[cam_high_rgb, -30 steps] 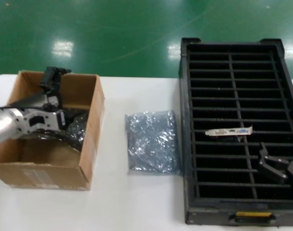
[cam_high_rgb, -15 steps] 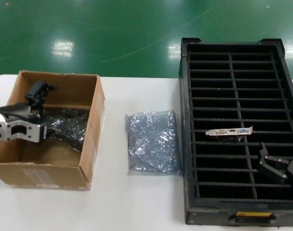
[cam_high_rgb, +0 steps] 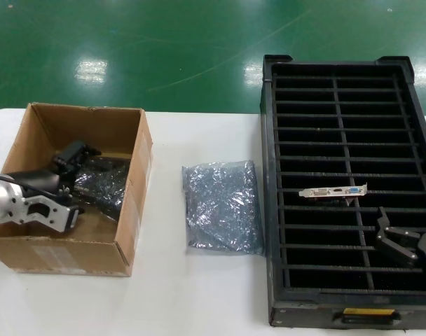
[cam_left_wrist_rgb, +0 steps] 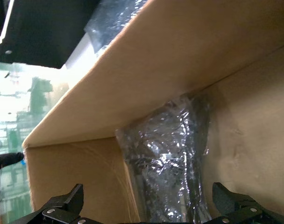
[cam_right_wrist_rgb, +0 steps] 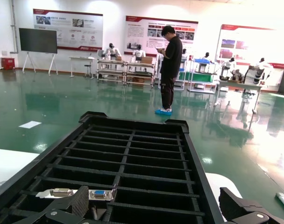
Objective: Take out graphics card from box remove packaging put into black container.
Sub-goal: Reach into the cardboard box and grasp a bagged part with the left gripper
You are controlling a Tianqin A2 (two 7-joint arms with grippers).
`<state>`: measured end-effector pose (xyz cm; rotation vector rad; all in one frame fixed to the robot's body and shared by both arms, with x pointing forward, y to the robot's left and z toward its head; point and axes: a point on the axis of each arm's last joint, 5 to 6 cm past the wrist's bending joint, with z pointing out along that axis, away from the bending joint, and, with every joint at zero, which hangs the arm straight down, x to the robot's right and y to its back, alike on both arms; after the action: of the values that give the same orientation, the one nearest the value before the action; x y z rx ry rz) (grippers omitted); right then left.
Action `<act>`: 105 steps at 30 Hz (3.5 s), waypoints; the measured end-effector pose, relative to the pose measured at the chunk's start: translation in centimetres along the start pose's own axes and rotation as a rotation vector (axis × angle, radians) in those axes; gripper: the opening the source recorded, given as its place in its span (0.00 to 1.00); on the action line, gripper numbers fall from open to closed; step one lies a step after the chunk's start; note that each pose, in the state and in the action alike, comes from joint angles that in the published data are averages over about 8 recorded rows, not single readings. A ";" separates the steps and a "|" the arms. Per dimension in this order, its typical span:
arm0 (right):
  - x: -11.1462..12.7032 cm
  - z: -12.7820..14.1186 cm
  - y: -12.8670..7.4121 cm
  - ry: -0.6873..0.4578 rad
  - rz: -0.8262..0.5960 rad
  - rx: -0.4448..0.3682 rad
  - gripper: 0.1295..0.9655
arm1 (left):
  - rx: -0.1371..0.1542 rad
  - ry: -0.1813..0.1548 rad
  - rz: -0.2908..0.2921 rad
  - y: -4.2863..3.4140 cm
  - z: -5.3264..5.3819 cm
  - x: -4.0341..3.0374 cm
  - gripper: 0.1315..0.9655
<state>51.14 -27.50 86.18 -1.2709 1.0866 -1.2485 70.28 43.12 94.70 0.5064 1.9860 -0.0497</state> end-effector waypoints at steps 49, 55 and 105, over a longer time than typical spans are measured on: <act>0.0 0.0 0.0 0.000 0.000 0.000 1.00 | -0.137 -0.017 0.043 -2.59 2.5 1.71 1.00; 0.0 0.0 0.0 0.000 0.000 0.000 1.00 | -0.187 -0.068 0.033 -3.33 3.1 1.92 1.00; 0.0 0.0 0.0 0.000 0.000 0.000 1.00 | -0.194 -0.082 -0.011 -3.51 3.0 3.25 0.20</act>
<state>51.14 -27.50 86.18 -1.2709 1.0866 -1.2486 70.33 40.23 89.85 0.3622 1.8898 0.1127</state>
